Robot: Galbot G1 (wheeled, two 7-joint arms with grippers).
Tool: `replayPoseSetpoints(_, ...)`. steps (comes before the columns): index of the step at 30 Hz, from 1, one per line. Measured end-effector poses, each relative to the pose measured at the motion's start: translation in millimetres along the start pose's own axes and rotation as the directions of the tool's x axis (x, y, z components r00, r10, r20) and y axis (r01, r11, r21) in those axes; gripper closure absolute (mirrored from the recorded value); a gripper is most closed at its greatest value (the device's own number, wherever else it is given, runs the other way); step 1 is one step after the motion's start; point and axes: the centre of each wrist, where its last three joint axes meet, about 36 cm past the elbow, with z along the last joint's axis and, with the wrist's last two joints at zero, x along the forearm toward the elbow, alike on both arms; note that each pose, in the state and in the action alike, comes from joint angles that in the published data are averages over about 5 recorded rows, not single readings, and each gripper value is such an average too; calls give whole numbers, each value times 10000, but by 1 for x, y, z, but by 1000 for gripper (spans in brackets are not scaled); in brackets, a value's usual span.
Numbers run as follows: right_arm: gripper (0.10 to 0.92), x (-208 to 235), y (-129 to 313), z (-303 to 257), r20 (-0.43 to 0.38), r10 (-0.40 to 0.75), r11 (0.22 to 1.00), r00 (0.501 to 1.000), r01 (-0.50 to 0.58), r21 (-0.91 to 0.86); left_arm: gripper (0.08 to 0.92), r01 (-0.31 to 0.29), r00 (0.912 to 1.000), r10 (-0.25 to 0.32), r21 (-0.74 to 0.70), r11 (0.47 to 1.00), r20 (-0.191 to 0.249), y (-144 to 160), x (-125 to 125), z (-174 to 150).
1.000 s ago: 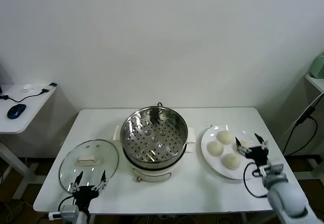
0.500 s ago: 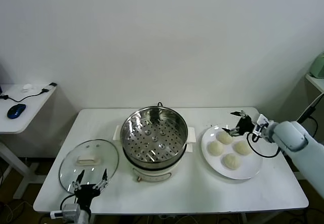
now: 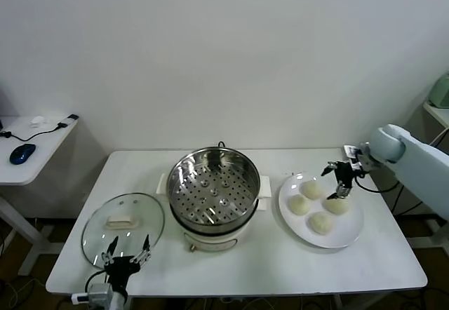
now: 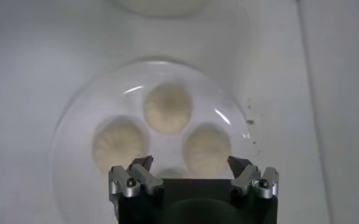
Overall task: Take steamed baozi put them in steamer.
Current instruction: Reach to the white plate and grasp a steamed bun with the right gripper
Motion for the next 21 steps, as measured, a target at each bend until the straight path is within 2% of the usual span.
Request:
replayPoseSetpoints(12,200,-30,-32,-15,-833,-432,9990,9956,435,19,177,-6,10000,6,22,10000,-8,-1,-3,6)
replayPoseSetpoints(21,200,-58,-40,-28,-1047,-444,9990,9935,453,61,177,7,10000,-7,29,10000,-71,-2,-2,10)
